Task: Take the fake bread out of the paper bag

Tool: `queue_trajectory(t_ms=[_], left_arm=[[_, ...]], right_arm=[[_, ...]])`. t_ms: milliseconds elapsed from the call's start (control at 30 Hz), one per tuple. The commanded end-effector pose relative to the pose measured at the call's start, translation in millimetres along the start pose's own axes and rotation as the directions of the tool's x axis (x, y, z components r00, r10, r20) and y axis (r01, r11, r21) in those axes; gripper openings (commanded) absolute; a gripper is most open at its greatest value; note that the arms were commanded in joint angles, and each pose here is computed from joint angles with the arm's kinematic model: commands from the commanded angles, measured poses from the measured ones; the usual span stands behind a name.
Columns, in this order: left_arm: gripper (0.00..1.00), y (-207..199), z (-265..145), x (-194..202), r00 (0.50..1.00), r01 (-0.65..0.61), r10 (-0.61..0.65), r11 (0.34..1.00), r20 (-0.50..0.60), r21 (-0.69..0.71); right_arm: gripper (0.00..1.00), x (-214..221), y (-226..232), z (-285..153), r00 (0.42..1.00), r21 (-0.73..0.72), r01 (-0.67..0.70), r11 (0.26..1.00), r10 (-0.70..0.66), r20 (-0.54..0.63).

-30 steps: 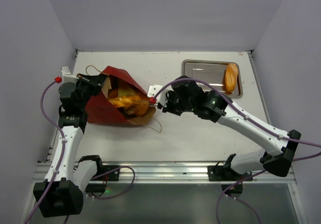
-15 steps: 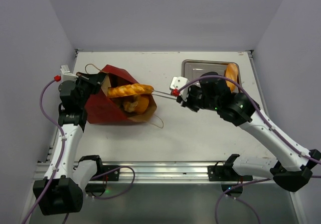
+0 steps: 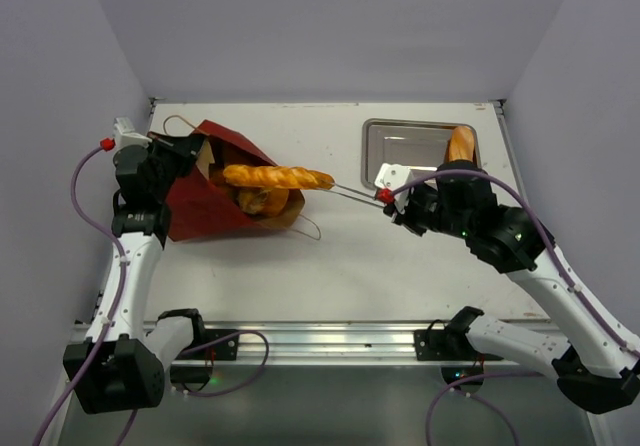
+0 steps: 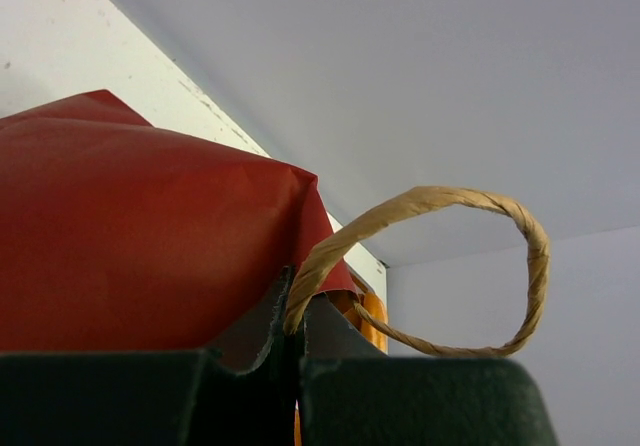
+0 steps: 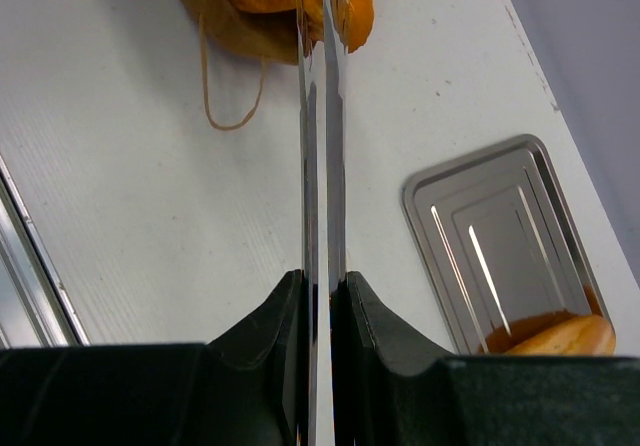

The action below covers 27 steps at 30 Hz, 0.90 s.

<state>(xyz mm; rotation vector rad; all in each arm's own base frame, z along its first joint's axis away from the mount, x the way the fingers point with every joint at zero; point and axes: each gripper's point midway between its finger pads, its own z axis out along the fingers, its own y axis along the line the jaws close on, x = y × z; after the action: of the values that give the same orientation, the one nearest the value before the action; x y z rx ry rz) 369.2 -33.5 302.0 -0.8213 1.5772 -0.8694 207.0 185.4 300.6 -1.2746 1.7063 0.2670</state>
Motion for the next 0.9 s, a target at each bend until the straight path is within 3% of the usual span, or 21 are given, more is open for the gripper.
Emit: queue_trajectory(t_ms=[0, 200, 567, 733, 867], left_arm=[[0.0, -45.2, -5.9, -37.7, 0.992, -0.063, 0.05, 0.992, 0.119, 0.106], [0.0, -40.8, -4.8, -34.7, 0.992, -0.075, 0.065, 0.993, 0.107, 0.094], [0.0, -22.9, -12.5, -15.2, 0.994, -0.098, 0.093, 0.991, 0.053, 0.086], [0.0, -18.5, -17.6, -4.4, 0.994, -0.109, 0.107, 0.988, 0.026, 0.107], [0.0, -18.6, -22.5, 3.8, 0.993, -0.121, 0.122, 0.983, 0.002, 0.136]], right_arm=[[0.0, -7.4, -11.2, -11.5, 0.998, 0.063, 0.005, 0.998, -0.009, 0.057], [0.0, 5.0, -21.0, -23.2, 0.998, 0.131, -0.041, 0.991, 0.036, 0.047], [0.0, -9.8, -63.5, -49.4, 0.984, 0.303, -0.17, 0.938, 0.145, 0.102], [0.0, 16.5, -93.8, -43.2, 0.971, 0.437, -0.234, 0.868, 0.229, 0.065], [0.0, 62.2, -118.7, -25.3, 0.945, 0.533, -0.277, 0.799, 0.328, -0.001]])
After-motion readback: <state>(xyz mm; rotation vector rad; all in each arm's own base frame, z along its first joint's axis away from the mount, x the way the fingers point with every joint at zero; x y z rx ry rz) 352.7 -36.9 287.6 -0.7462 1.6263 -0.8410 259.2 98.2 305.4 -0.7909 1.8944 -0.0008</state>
